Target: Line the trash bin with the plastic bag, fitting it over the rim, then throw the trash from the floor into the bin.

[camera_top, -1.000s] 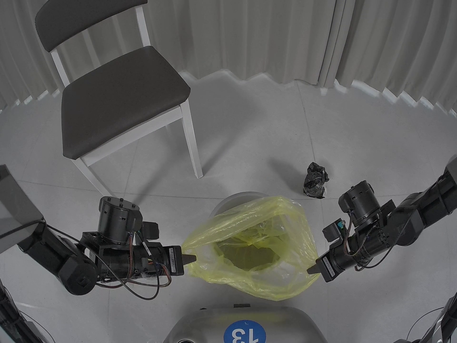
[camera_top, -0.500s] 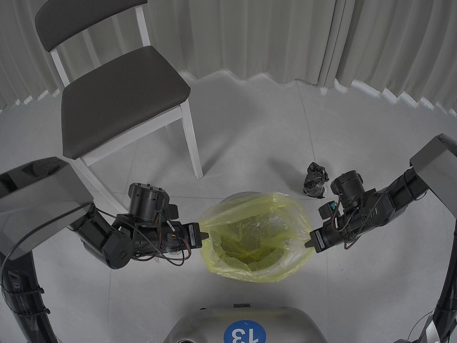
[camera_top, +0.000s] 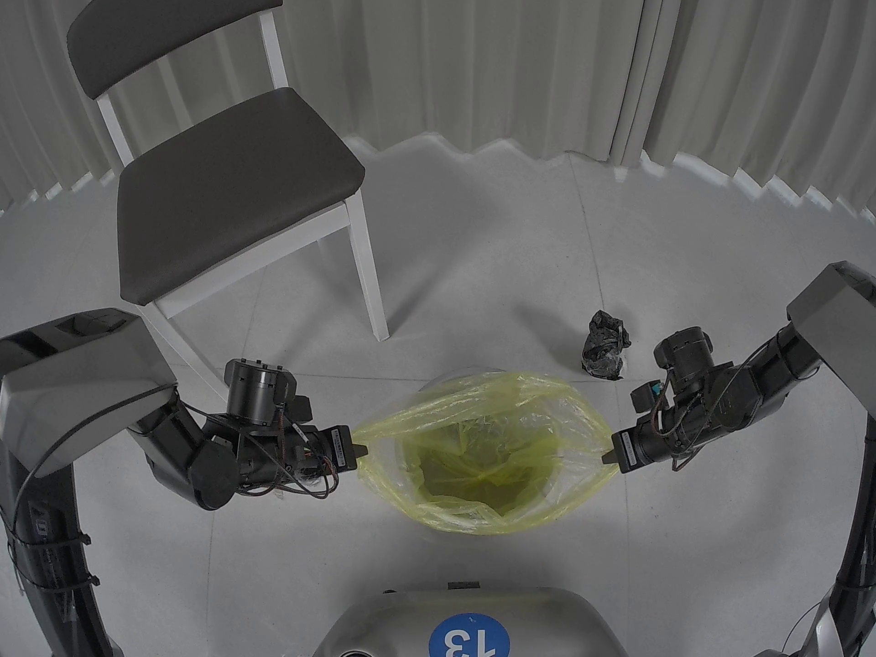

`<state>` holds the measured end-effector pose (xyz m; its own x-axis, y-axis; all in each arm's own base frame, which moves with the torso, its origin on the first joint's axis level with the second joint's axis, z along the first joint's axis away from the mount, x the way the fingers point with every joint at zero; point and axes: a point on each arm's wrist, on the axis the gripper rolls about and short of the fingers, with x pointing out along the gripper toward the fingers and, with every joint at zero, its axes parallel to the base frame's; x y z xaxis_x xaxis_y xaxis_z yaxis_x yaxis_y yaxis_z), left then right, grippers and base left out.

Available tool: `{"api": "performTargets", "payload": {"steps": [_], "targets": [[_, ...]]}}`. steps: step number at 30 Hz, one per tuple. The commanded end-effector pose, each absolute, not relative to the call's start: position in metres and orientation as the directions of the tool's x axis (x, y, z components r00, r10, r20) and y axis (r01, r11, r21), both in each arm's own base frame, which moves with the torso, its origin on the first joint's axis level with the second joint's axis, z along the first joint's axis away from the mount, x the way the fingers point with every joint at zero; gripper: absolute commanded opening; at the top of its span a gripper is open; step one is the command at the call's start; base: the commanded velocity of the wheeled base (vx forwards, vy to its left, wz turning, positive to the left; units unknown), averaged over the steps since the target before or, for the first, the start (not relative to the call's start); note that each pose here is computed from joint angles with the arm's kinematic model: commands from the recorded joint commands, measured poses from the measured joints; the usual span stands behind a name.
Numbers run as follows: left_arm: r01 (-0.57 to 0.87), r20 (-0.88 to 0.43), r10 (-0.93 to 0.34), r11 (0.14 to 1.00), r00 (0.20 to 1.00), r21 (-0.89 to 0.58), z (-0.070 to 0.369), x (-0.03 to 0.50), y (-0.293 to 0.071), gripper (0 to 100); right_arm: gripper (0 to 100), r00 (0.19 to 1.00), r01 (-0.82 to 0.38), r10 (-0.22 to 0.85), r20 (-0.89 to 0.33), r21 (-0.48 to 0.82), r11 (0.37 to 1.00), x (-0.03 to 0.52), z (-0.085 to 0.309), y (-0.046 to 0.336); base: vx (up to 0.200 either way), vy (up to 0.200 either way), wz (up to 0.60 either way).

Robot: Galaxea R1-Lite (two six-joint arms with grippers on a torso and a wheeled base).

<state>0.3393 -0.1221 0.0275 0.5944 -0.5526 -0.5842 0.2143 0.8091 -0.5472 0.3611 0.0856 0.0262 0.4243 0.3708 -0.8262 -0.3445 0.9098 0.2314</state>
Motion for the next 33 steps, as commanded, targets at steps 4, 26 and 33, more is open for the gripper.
{"api": "performTargets", "payload": {"steps": [4, 26, 33], "targets": [[0.267, -0.543, -0.579, 0.794, 0.608, -0.547, 0.05, 0.31, -0.12, 0, 0, 0.415, -0.423, 0.416, -0.809, 0.233, 0.876, 0.334, 0.032, 0.117, 0.0, 0.0, 0.0], [0.324, -0.492, -0.595, 0.784, 0.635, -0.529, 0.035, 0.321, -0.129, 0, 0, 0.475, -0.362, 0.346, -0.809, 0.179, 0.915, 0.369, 0.012, 0.114, 0.0, 0.0, 0.0], [0.346, -0.45, -0.604, 0.773, 0.658, -0.531, 0.037, 0.32, -0.129, 0, 0, 0.471, -0.363, 0.339, -0.814, 0.171, 0.916, 0.374, 0.003, 0.118, 0.0, 0.0, 0.0]]}}
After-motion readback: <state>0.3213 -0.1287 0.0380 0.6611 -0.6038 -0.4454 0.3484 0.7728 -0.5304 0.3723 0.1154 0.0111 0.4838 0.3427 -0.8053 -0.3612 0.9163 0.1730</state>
